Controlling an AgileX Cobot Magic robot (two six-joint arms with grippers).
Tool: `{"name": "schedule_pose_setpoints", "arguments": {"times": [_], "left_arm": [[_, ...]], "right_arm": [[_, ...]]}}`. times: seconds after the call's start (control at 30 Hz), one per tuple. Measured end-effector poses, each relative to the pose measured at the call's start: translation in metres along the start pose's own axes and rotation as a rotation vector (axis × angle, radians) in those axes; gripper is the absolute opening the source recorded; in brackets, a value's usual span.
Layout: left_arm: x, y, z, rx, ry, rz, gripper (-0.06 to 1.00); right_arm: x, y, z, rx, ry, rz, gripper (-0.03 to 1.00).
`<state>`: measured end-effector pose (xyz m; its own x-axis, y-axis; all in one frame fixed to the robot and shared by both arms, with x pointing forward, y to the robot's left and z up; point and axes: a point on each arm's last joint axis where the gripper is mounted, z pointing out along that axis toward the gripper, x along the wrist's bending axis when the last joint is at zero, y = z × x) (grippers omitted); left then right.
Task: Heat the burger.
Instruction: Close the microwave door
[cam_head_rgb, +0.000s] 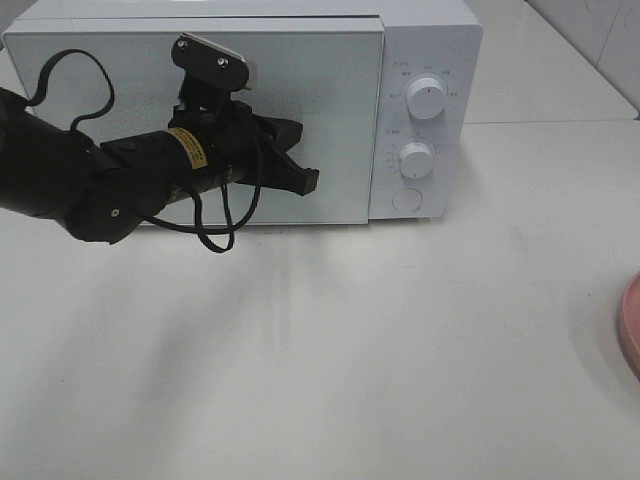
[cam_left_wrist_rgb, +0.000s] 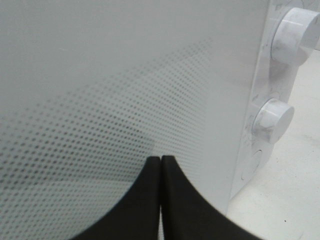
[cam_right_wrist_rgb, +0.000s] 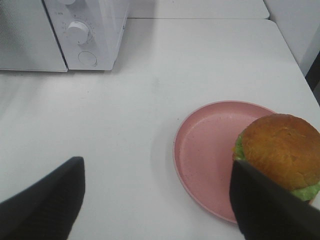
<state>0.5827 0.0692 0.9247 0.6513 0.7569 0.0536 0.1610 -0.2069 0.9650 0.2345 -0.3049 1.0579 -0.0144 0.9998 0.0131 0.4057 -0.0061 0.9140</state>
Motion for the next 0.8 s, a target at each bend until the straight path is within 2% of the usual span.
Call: {"name": "schedule_pose_setpoints", "arguments": {"times": [0.2, 0.53, 0.7, 0.8], "left_arm": [[-0.005, 0.009, 0.018, -0.015, -0.021, 0.024, 0.0], [-0.015, 0.018, 0.025, -0.035, -0.04, 0.025, 0.0], [-0.02, 0.028, 0.021, 0.007, -0.029, 0.009, 0.0], [-0.02, 0.041, 0.009, 0.043, -0.003, -0.034, 0.0]], "right_arm": [[0.0, 0.0, 0.0, 0.0, 0.0, 0.0, 0.76], [0.0, 0.0, 0.0, 0.0, 0.0, 0.0, 0.76], [0.0, 0.0, 0.0, 0.0, 0.0, 0.0, 0.76], [0.0, 0.0, 0.0, 0.0, 0.0, 0.0, 0.76]]}}
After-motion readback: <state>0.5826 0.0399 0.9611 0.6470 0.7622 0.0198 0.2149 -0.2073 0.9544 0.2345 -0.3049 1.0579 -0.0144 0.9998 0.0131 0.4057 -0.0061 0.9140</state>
